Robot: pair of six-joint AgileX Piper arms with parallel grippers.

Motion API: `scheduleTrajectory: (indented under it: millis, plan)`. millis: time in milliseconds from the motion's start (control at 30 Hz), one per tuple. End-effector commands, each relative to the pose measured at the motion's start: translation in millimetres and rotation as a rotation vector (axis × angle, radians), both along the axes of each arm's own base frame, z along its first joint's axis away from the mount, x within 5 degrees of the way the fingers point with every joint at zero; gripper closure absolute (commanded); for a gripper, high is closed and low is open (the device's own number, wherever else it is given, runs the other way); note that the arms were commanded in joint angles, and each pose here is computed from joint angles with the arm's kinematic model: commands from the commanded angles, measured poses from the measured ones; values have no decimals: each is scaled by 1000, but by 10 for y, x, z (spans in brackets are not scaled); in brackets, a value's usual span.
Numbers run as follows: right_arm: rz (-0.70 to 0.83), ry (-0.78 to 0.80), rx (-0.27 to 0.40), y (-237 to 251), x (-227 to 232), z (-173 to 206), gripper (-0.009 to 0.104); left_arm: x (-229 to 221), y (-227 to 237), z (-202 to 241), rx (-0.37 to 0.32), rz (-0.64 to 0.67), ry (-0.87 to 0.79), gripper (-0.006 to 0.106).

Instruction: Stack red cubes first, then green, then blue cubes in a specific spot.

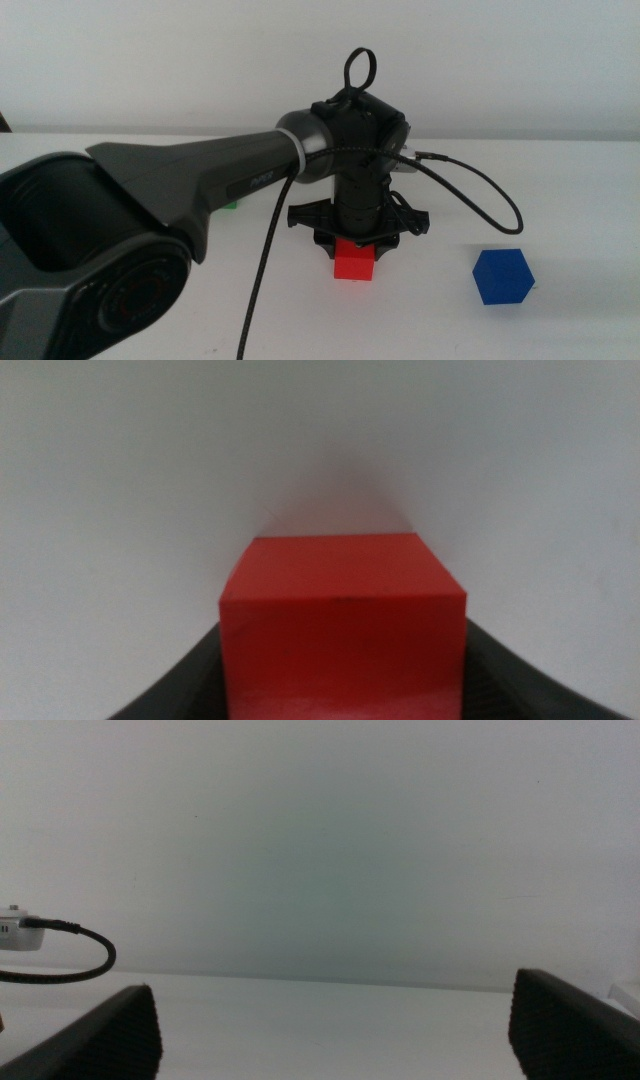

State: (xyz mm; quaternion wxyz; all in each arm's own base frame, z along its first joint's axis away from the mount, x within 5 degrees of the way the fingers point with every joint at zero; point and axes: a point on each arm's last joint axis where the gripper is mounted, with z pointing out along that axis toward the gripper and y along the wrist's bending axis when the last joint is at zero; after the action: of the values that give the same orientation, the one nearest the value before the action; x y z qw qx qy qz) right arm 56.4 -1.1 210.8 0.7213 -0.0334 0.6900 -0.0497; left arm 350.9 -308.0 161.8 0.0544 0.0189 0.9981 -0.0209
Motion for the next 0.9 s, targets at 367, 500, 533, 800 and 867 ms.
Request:
scheduleTrajectory:
  millis: [367, 500, 533, 800, 867]
  plan:
    - [-7, 0, -8, -3, -12, -120, 2, 0, 51, 424, 56, -77, 5, 7]
    - [-7, 0, -8, -3, -12, -120, 2, -51, 162, 901, 38, -153, -106, 7]
    - [-7, 0, -8, -3, -12, -120, 2, -48, 219, 1011, 41, -163, -136, 7]
    - [-7, 0, -8, -3, -12, -120, 2, 282, 1196, 1389, 73, -111, -192, 7]
    - [-7, 0, -8, -3, -12, -120, 2, 432, 1390, 1295, 53, -80, -170, 7]
